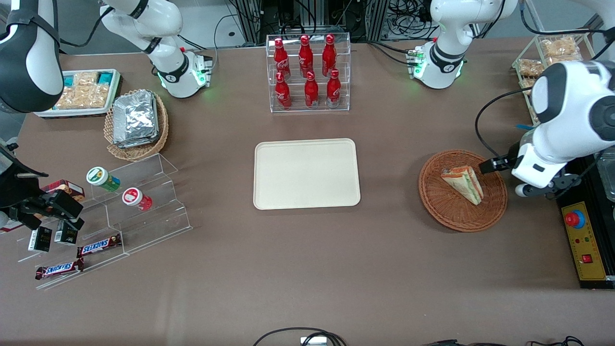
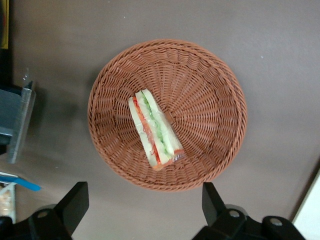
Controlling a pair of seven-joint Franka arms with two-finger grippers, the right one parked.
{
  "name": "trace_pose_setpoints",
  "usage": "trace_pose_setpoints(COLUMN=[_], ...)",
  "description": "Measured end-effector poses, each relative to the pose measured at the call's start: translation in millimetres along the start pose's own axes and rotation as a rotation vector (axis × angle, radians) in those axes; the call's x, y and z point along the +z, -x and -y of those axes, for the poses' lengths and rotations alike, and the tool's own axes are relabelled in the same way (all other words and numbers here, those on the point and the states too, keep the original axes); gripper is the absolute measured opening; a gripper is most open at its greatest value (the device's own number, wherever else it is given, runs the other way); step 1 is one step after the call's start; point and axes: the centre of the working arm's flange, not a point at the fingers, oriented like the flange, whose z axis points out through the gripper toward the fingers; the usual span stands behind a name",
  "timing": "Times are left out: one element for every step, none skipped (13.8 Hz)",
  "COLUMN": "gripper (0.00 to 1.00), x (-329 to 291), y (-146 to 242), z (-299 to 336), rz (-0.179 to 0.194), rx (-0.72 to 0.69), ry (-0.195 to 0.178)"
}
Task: Place sandwich from basket to tray
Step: 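Move the left gripper over the wrapped sandwich in the wicker basket, then lower the open left gripper around the sandwich and close it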
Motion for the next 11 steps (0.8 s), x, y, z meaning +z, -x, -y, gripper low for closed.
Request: trace_pose_setpoints(gripper=[1.00, 1.00, 1.00, 1.00, 1.00, 1.00, 1.00, 1.00, 1.00, 1.00, 1.00], x=[10, 20, 27, 35, 44, 52, 58, 63, 68, 73, 79], y=[4, 9, 13, 16, 18, 19, 20, 21, 22, 23, 24], z=[0, 1, 1, 1, 1, 1, 1, 0, 0, 0, 0], rz=[-0.009, -0.014, -0.020, -0.029, -0.040, -0.048, -0.056, -0.065, -0.074, -0.084, -0.092], rx=[-0.049, -0.106, -0.155, -0.196, -0.229, -0.256, -0.281, -0.301, -0.318, -0.334, -0.351], ry=[0.003, 0.005, 0.007, 0.012, 0.018, 0.024, 0.029, 0.036, 0.042, 0.049, 0.055])
